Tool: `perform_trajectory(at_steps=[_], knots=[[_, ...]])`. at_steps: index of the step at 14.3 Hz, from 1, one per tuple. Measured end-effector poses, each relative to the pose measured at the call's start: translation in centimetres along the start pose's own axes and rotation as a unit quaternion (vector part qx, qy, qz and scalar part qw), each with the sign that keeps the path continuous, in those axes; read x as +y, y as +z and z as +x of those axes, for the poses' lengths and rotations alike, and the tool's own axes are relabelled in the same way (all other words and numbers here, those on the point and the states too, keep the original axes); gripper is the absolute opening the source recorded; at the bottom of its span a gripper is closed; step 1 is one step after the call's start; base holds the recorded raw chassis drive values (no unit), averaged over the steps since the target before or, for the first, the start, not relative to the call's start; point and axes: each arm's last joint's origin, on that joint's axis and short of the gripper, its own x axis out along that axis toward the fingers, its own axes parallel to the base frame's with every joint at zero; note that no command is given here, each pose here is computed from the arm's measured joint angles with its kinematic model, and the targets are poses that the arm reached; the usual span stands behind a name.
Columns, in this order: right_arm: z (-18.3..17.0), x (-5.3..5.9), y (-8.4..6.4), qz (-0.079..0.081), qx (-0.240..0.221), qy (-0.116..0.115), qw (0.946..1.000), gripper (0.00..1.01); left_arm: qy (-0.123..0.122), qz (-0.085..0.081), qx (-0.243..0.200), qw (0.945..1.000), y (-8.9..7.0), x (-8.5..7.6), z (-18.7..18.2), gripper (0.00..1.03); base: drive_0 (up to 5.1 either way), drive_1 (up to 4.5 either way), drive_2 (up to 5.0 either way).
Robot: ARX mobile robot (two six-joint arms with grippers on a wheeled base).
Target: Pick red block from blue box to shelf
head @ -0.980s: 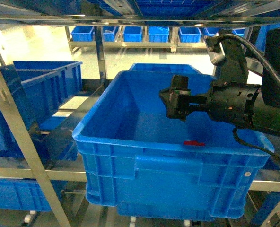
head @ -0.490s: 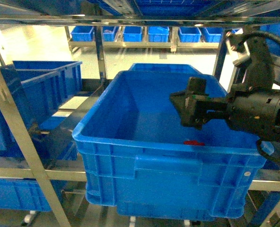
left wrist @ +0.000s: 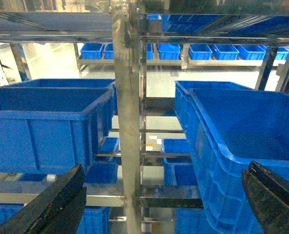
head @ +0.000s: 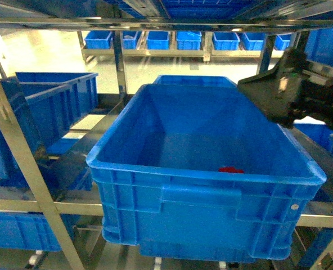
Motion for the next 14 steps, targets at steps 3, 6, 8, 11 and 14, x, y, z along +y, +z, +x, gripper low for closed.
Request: perform_trajectory(at_steps=[3, 6, 8, 11, 14], knots=[[-4.0, -1.2, 1.5, 0.021, -0.044, -0.057, 0.9972, 0.98, 0.000, 0.000, 0.000, 1.0000, 0.0, 0.0, 0.0, 0.98, 0.0, 0.00, 0.0], [-7.1, -1.4, 1.4, 0.029, -0.057, -0.086, 0.9943, 0.98, 0.000, 0.000, 0.000, 1.0000, 0.0, 0.0, 0.0, 0.98, 0.0, 0.00, 0.0], [-7.5, -0.8, 0.3, -0.009, -0.080, -0.129, 0.9884, 0.96, 0.000, 0.000, 0.000, 1.0000, 0.0, 0.0, 0.0, 0.98, 0.0, 0.00, 0.0], [-10.8, -0.4, -1.7, -0.117, -0.143, -0.254, 0.9495, 0.56, 0.000, 0.000, 0.000, 1.0000, 0.0, 0.0, 0.0, 0.98, 0.0, 0.00, 0.0], [-13.5, -0.5, -2.9, -0.131, -0.137, -0.260, 0.9468, 0.18, 0.000, 0.000, 0.000, 1.0000, 0.0, 0.0, 0.0, 0.98, 0.0, 0.00, 0.0]])
